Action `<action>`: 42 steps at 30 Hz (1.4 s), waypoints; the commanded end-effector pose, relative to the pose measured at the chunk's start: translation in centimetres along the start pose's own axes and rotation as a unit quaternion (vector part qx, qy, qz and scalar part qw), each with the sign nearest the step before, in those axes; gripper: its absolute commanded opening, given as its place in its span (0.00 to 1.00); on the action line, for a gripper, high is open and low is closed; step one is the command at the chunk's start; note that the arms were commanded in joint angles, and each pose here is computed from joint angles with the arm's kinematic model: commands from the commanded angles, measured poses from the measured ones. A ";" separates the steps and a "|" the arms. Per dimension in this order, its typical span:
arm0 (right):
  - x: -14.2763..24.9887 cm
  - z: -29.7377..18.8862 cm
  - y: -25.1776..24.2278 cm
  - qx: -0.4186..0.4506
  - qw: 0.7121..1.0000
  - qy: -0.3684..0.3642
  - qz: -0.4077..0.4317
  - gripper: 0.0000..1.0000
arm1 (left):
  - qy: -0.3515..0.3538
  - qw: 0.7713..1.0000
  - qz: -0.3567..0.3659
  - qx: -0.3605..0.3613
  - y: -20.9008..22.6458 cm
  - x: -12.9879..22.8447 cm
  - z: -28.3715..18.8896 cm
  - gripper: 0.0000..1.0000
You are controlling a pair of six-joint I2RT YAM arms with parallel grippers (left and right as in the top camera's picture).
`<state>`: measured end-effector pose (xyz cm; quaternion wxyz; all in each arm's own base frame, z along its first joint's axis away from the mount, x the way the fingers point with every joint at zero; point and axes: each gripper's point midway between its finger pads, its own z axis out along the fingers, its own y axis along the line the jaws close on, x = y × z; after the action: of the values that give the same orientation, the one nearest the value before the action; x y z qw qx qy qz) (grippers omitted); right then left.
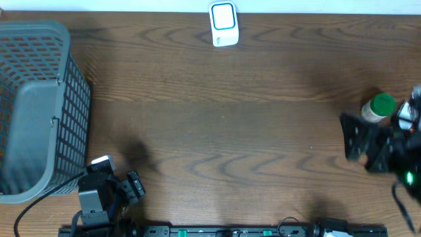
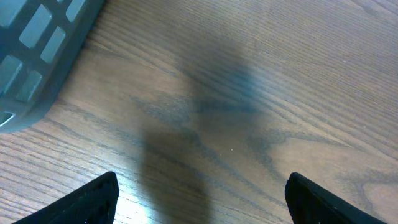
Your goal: Scan the item barcode
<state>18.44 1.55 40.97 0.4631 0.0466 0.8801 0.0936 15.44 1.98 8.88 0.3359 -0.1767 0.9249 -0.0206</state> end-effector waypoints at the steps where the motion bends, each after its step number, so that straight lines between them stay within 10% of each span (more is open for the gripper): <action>1: 1.2 -2.2 -2.1 0.070 0.997 -0.013 -0.038 0.99 | -0.002 1.000 0.003 0.005 -0.2 -0.1 -0.2 0.86; 10: 2.9 -4.9 -2.5 0.091 0.994 -0.033 -0.045 0.99 | -0.002 1.000 0.003 0.005 -0.2 -0.1 -0.2 0.86; 13: -0.4 -5.5 -2.1 0.089 0.987 -0.110 -0.070 0.84 | -0.002 1.000 0.003 0.005 -0.2 -0.1 -0.2 0.86; 25: -2.8 -8.0 -0.1 0.041 0.934 -0.339 -0.102 0.99 | -0.002 1.000 0.003 0.005 -0.2 -0.1 -0.2 0.86; 42: 6.4 6.5 -3.2 0.019 0.936 -0.336 -0.106 0.99 | -0.002 1.000 0.003 0.005 -0.2 -0.1 -0.2 0.86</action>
<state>19.99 0.47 34.11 0.7393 -0.0116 0.6732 0.0123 15.42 1.98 8.87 0.3357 -0.1768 0.9250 -0.0206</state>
